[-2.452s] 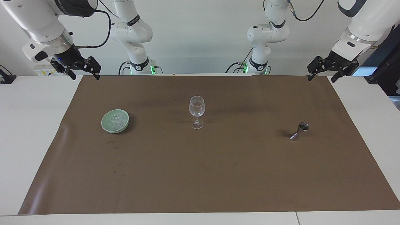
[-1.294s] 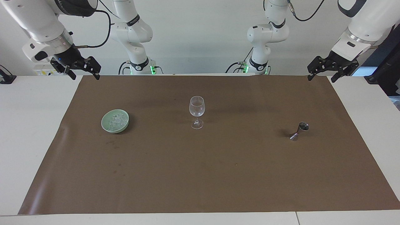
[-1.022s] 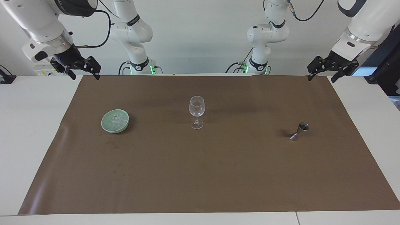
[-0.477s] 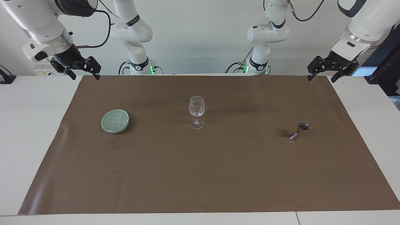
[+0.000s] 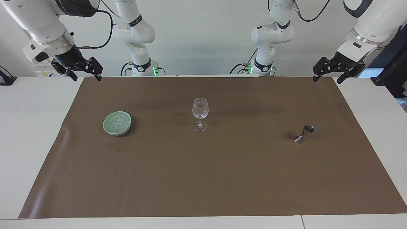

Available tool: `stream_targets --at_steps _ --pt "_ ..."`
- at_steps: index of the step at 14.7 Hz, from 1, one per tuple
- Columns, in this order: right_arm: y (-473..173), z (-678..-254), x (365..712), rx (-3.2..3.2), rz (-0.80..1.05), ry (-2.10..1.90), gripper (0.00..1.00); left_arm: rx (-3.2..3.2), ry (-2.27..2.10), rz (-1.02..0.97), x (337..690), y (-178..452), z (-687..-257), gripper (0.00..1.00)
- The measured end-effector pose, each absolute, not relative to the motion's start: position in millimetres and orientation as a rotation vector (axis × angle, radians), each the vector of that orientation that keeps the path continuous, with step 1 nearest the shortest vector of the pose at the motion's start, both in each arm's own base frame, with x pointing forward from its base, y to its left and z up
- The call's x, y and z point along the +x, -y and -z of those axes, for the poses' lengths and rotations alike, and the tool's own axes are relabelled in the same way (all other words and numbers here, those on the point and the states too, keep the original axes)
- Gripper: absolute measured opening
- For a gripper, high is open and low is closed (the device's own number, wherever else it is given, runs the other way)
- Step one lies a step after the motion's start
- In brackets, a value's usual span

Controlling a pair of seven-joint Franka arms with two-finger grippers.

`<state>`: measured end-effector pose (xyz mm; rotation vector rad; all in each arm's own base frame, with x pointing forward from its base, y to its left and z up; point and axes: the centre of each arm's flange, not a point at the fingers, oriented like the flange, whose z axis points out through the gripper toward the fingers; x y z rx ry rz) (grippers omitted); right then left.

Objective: Pour wine and add ice with both arms

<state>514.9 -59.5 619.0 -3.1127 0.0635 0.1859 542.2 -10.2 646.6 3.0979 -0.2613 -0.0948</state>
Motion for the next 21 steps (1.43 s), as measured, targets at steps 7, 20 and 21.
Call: stream_targets --at_steps 7,20,21 --pt "59.6 -619.0 514.9 -3.113 -0.186 -0.064 1.0 3.098 0.261 0.095 542.2 10.2 -646.6 1.0" --pt "59.5 -619.0 514.9 -3.113 -0.186 -0.064 1.0 3.101 0.24 0.091 542.5 13.5 -646.8 1.0" --pt "59.5 -619.0 514.9 -3.113 -0.186 -0.064 1.0 3.101 0.219 0.093 542.4 13.9 -646.7 1.0"
